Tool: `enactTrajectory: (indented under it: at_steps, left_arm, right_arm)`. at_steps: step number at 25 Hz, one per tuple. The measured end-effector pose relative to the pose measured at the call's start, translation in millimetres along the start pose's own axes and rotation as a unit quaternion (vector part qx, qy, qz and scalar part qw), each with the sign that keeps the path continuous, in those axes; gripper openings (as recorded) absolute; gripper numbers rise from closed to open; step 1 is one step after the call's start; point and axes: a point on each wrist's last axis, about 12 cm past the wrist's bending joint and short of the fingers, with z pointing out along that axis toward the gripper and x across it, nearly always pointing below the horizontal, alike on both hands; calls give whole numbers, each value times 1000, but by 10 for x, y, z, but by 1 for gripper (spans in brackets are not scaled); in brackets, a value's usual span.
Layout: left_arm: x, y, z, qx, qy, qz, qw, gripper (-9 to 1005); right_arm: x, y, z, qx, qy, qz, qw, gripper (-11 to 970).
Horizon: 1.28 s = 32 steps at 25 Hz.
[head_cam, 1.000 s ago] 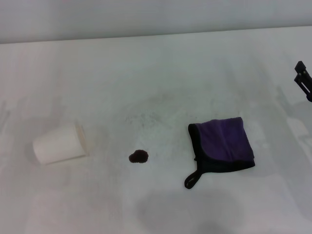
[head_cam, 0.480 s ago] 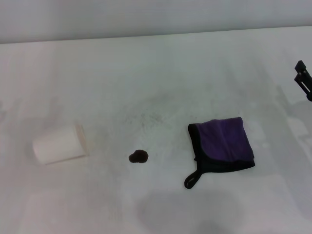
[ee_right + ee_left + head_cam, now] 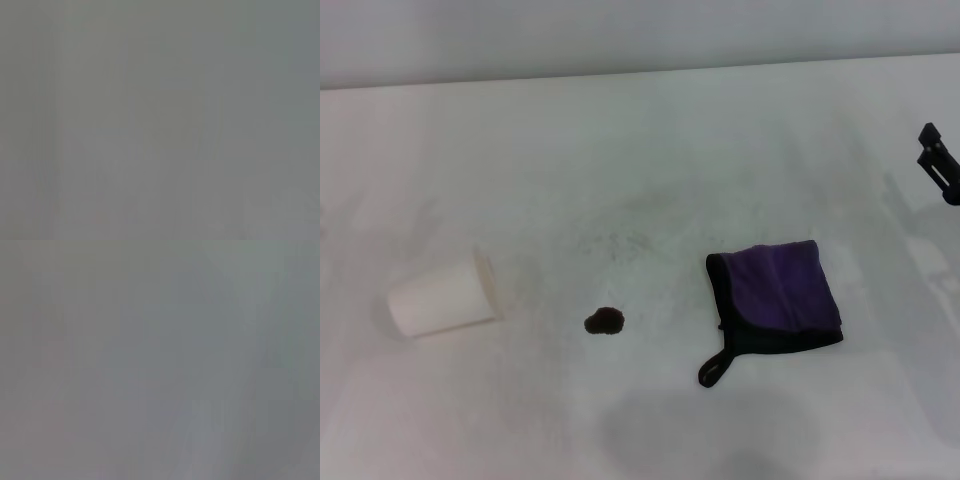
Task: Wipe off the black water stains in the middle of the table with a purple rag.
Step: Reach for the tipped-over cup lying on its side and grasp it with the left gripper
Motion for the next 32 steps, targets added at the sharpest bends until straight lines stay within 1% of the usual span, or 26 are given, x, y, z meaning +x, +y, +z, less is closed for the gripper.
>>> enactTrajectory:
  at_steps: [4, 5, 7, 11, 14, 16, 19, 21, 23, 25, 26, 27, 28, 30, 32]
  left_arm:
    - [-199, 112, 40, 45, 47, 14, 998, 891]
    - [-262, 139, 60, 60, 67, 21, 996, 891]
    - [-341, 154, 98, 84, 97, 33, 991, 891]
    - [-506, 154, 178, 124, 158, 74, 977, 890]
    - [-672, 134, 228, 144, 200, 116, 962, 890]
    - [-785, 95, 253, 161, 237, 147, 947, 890]
    - [-949, 29, 301, 188, 273, 178, 927, 891]
    - [-1033, -16, 336, 208, 291, 187, 915, 891]
    - [-1097, -54, 367, 226, 303, 190, 906, 891]
    - [-1156, -113, 410, 251, 322, 192, 893, 890]
    - [-1156, -113, 410, 251, 322, 192, 893, 890]
    - [-1202, -168, 444, 274, 343, 195, 877, 890]
    - [-1243, -208, 468, 288, 358, 202, 865, 890]
    - [-1295, -256, 495, 300, 378, 215, 849, 890]
    - [-1362, -333, 526, 313, 401, 236, 828, 890]
  right_arm:
    - [4, 1, 15, 0, 3, -1, 1000, 855]
    - [6, 0, 18, 0, 4, -1, 1000, 855]
    - [6, 0, 22, 0, 5, -1, 1000, 855]
    - [5, 2, 24, -1, 5, -1, 1000, 855]
    - [5, 2, 26, -1, 5, -1, 1000, 855]
    - [4, 3, 27, -1, 5, -1, 1000, 855]
    - [6, 9, 29, -1, 5, 0, 1000, 855]
    - [9, 15, 29, -2, 6, 1, 1000, 855]
    - [12, 23, 31, -2, 6, 2, 1000, 855]
    - [14, 30, 32, -3, 7, 2, 1000, 855]
    - [14, 32, 32, -3, 7, 3, 1000, 855]
    - [14, 33, 32, -3, 7, 3, 1000, 855]
    - [14, 33, 31, -3, 7, 3, 1000, 855]
    - [12, 35, 37, -3, 6, 3, 1000, 855]
    - [9, 43, 46, -4, 6, 3, 1000, 855]
